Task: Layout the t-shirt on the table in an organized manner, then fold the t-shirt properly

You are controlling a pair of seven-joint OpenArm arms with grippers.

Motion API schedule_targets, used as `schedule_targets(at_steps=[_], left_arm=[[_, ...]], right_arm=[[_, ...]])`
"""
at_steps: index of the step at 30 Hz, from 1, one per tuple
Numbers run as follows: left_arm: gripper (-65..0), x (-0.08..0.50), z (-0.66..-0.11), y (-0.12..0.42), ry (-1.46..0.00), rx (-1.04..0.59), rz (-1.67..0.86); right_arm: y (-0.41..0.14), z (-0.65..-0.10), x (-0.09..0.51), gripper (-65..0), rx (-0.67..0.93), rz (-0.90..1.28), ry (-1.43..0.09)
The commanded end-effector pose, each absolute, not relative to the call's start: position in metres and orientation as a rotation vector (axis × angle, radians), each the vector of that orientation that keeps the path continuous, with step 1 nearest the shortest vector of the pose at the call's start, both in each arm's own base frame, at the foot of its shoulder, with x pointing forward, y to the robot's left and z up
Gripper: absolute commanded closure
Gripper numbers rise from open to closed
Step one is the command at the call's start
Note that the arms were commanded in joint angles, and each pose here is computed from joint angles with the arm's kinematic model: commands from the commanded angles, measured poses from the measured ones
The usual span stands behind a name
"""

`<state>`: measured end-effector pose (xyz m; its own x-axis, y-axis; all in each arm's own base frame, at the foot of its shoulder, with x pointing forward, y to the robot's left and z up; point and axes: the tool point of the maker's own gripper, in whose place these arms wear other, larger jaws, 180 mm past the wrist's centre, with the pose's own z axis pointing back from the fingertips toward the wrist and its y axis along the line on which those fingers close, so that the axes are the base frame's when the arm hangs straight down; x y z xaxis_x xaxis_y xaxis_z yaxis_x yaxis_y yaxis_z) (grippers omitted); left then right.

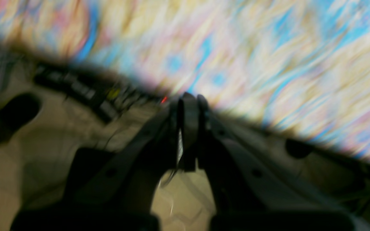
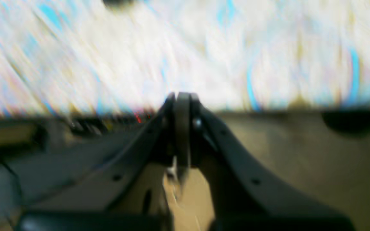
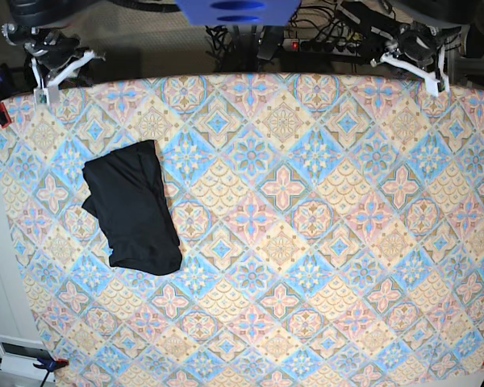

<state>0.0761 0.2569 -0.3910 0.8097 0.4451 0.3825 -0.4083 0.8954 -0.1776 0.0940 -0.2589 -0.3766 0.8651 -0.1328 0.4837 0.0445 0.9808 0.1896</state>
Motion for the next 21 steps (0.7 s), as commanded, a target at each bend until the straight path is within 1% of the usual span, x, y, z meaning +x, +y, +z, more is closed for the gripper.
schedule_targets(at_steps=[1,3,6,10,13,16,18,21], left_arm=[[-0.2,0.064,-0.386,0.266,-0.417,-0.055,0.445],[-0.2,0.044,-0.389,0.268,-0.369,-0.039,0.450],[-0.2,0.017,-0.393,0.268,-0.298,-0.026,0.457],[-0.2,-0.014,-0.406,0.267,-0.205,-0.025,0.485],[-0.2,-0.033,-0.422,0.268,-0.145,-0.035,0.529],[-0.2,-0.050,-0.448,0.258,-0.108,-0.070,0.571],[-0.2,-0.058,-0.468,0.247,-0.100,-0.099,0.580],[-0.2,-0.075,-0.498,0.232,-0.062,-0.127,0.552]], right_arm=[[-0.264,-0.373,0.094,0.0,0.150,-0.073,-0.527],[-0.262,-0.387,0.079,0.0,0.127,-0.064,-0.465],[-0.252,-0.411,0.059,0.0,0.135,-0.040,-0.369],[-0.217,-0.457,0.015,0.0,0.220,-0.003,-0.182],[-0.206,-0.484,-0.019,0.0,0.265,-0.044,-0.083],[-0.204,-0.507,-0.048,0.0,0.282,-0.097,-0.030],[-0.211,-0.517,-0.049,0.0,0.277,-0.083,-0.022],[-0.211,-0.532,-0.034,0.0,0.288,-0.044,-0.035]])
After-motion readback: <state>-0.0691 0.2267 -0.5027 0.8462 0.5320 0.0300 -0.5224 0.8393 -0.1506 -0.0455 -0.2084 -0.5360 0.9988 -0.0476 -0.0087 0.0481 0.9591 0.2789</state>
